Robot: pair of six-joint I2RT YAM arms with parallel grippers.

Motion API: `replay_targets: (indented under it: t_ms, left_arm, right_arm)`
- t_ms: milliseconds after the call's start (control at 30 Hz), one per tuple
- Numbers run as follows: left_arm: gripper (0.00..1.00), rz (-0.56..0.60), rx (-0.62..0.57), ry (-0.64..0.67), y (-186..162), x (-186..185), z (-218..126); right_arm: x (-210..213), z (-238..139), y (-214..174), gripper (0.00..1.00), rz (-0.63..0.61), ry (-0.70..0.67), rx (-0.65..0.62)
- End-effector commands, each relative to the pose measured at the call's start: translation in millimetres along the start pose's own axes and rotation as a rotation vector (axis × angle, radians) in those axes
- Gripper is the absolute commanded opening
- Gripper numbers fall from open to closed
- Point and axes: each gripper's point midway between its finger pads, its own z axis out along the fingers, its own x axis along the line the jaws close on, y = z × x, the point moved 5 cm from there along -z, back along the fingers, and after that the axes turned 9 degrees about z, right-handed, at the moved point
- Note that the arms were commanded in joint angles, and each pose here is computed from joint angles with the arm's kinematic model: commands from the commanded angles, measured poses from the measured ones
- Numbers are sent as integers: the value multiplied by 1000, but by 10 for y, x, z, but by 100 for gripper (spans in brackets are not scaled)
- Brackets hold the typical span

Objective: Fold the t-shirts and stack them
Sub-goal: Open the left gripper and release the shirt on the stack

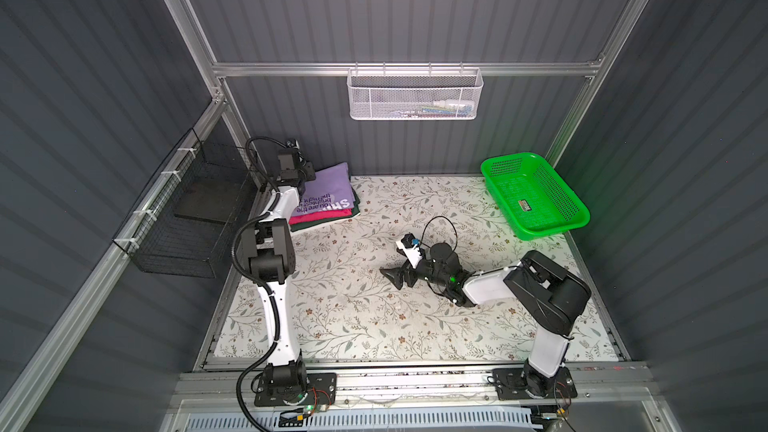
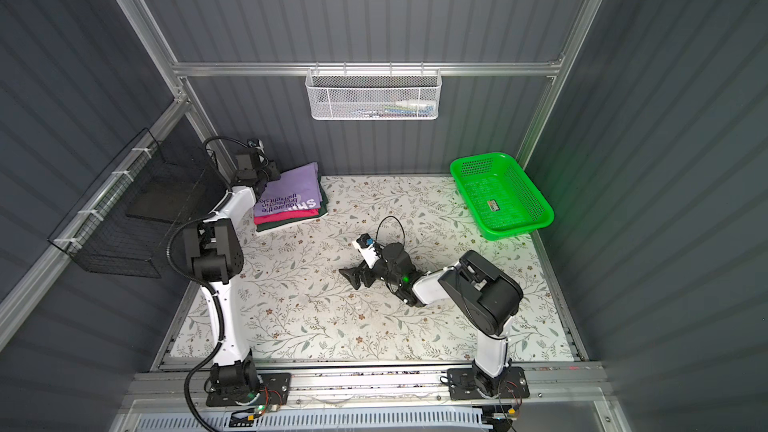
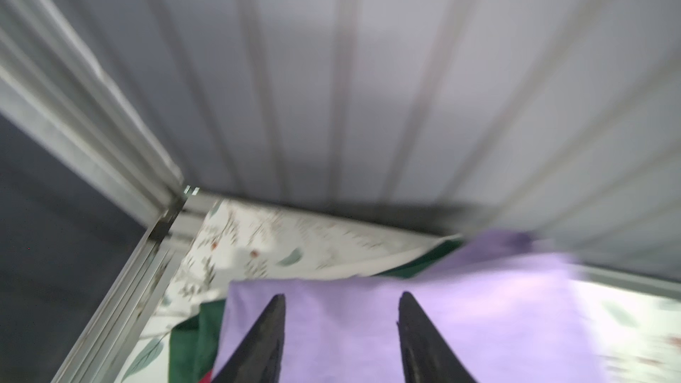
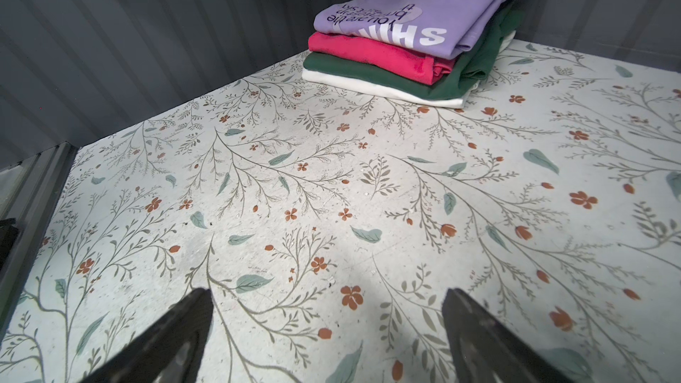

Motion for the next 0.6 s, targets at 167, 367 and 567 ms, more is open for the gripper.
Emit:
replay_targets:
  t_ms: [167, 367, 567]
  left_arm:
    - [55, 7, -43, -216, 78, -651, -492]
    - [55, 38, 24, -214, -174, -990, -19]
    - [55, 59, 138, -34, -604, -935, 501]
  right_arm:
    - [31, -68, 62, 99, -14, -4, -46]
    - [31, -41, 35, 99, -5, 6, -38]
    - [-26, -31, -1, 99, -41, -30, -19]
